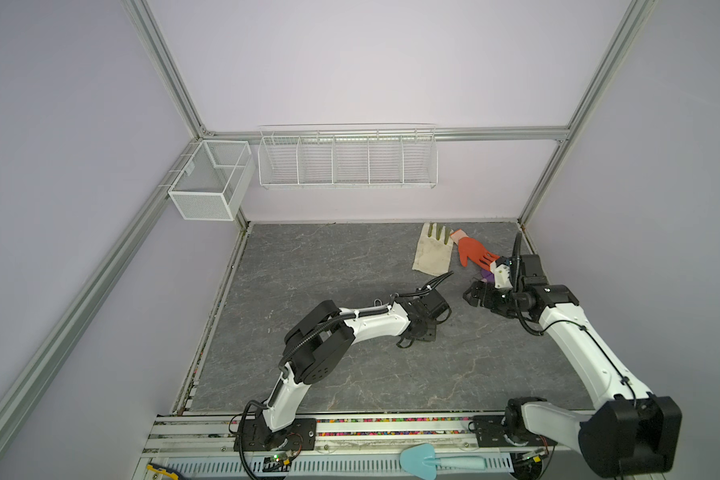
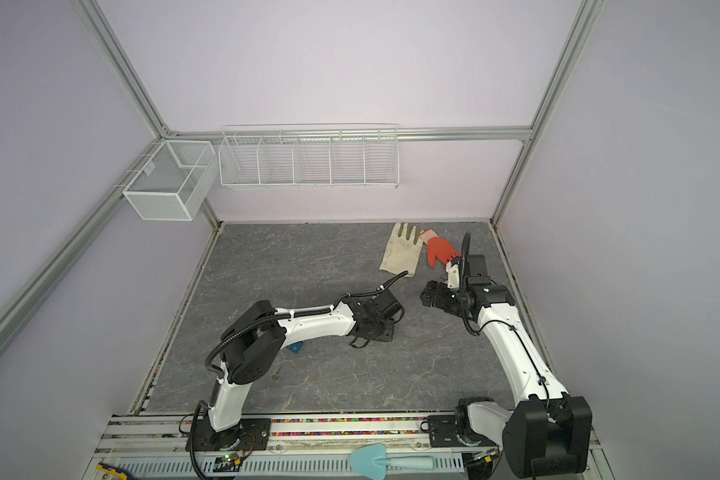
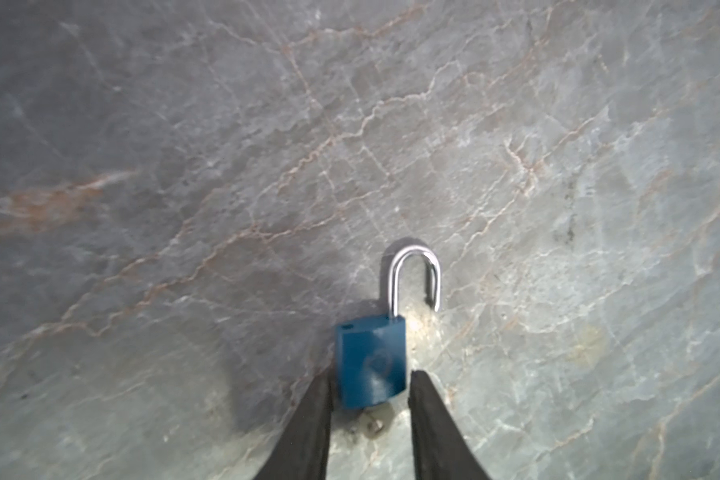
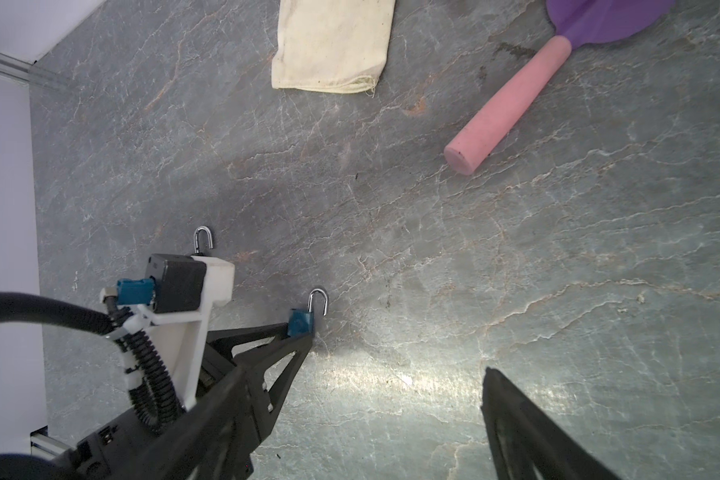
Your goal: Unlock with the key
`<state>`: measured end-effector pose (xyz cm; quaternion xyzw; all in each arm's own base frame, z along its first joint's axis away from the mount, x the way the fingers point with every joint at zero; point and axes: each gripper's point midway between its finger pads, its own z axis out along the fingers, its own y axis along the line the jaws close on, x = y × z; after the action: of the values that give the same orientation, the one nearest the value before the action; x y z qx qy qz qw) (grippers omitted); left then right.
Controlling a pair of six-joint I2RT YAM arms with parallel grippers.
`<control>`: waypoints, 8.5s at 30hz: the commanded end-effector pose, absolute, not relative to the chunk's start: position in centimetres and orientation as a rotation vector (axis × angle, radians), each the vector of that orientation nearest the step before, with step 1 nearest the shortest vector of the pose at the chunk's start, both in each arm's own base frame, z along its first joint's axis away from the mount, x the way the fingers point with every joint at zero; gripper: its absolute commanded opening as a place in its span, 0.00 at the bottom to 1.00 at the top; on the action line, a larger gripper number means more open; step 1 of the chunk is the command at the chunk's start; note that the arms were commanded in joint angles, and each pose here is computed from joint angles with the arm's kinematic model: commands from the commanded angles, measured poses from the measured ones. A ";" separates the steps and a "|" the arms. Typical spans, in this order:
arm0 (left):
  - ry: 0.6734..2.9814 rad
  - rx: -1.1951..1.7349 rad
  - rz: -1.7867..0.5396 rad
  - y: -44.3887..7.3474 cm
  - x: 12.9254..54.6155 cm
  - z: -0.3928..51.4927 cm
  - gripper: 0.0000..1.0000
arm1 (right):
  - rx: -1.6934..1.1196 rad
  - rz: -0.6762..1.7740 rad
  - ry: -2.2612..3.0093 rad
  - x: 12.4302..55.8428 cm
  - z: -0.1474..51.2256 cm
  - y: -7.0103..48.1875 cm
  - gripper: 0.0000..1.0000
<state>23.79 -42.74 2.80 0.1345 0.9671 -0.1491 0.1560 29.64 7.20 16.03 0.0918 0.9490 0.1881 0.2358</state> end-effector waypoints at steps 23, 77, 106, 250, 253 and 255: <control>2.348 0.308 -0.370 -34.2 26.7 19.6 0.46 | -0.014 0.626 2.560 27.2 18.5 13.4 0.88; 2.680 -0.632 -0.119 -9.0 19.8 5.1 0.49 | -0.508 0.777 2.459 16.8 12.0 34.3 0.89; 2.618 -1.111 -0.245 -8.2 12.7 1.9 0.34 | -0.517 0.701 2.485 16.4 10.2 32.4 0.89; 1.866 0.202 -1.010 -21.3 21.5 32.6 0.47 | -0.623 1.274 2.263 23.7 29.8 28.0 0.06; 1.818 0.304 -1.060 -23.2 21.6 33.0 0.45 | -0.700 1.261 2.228 22.9 31.0 27.6 0.06; 1.743 0.395 -1.126 -24.4 20.8 34.0 0.45 | -0.724 1.233 2.223 22.7 31.4 27.2 0.06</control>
<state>22.28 -22.49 31.89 0.0694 0.7670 -0.4320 0.4692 24.37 27.92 31.48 -0.2258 0.8170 0.4606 0.2635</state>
